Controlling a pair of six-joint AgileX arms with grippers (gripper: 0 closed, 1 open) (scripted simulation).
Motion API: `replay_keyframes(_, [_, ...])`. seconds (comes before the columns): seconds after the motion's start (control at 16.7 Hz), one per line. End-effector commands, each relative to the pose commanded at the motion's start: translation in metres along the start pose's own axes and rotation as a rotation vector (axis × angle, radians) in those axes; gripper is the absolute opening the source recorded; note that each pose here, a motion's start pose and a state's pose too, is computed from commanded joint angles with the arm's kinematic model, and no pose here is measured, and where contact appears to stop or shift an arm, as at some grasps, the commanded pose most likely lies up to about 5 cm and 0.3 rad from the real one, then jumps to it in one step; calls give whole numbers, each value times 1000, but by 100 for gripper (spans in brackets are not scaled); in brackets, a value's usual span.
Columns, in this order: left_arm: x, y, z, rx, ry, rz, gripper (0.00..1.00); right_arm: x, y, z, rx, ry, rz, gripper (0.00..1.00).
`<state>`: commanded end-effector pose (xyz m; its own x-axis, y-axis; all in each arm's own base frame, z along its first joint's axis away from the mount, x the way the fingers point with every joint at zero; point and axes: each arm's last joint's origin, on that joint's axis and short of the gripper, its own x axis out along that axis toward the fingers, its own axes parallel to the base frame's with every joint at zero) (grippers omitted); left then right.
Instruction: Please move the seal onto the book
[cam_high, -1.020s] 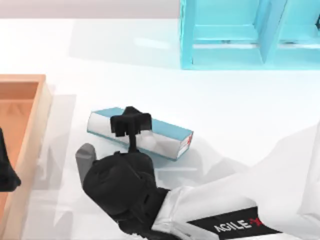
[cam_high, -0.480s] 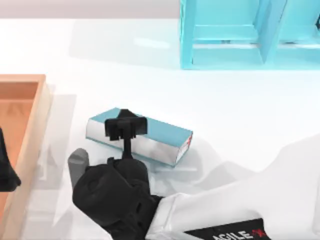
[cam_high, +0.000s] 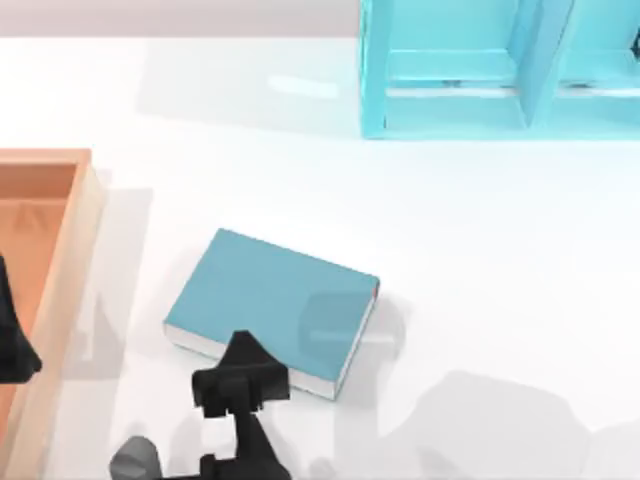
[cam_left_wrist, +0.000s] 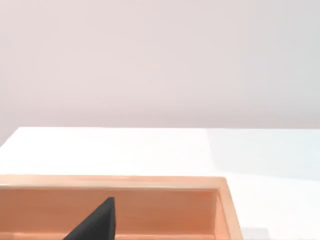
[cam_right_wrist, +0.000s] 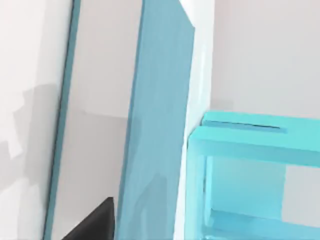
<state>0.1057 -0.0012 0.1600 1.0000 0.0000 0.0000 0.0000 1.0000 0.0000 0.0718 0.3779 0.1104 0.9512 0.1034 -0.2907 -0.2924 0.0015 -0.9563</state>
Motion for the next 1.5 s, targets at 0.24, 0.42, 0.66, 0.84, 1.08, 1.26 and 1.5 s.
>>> replay_keyframes(0.24, [0,0,0,0,0,0,100,-28,7,-5,-10,-10,-24,100])
replay_keyframes(0.42, [0,0,0,0,0,0,100,-29,7,-5,-10,-10,-26,100])
replay_keyframes(0.66, [0,0,0,0,0,0,100,-21,3,-12,9,2,0,100])
replay_keyframes(0.84, [0,0,0,0,0,0,100,0,-19,-46,107,32,87,100])
replay_keyframes(1.08, [0,0,0,0,0,0,100,28,-62,-126,385,78,222,100])
replay_keyframes(1.26, [0,0,0,0,0,0,100,32,-85,-203,682,86,273,100])
replay_keyframes(1.5, [0,0,0,0,0,0,100,16,-84,-291,1082,46,216,100])
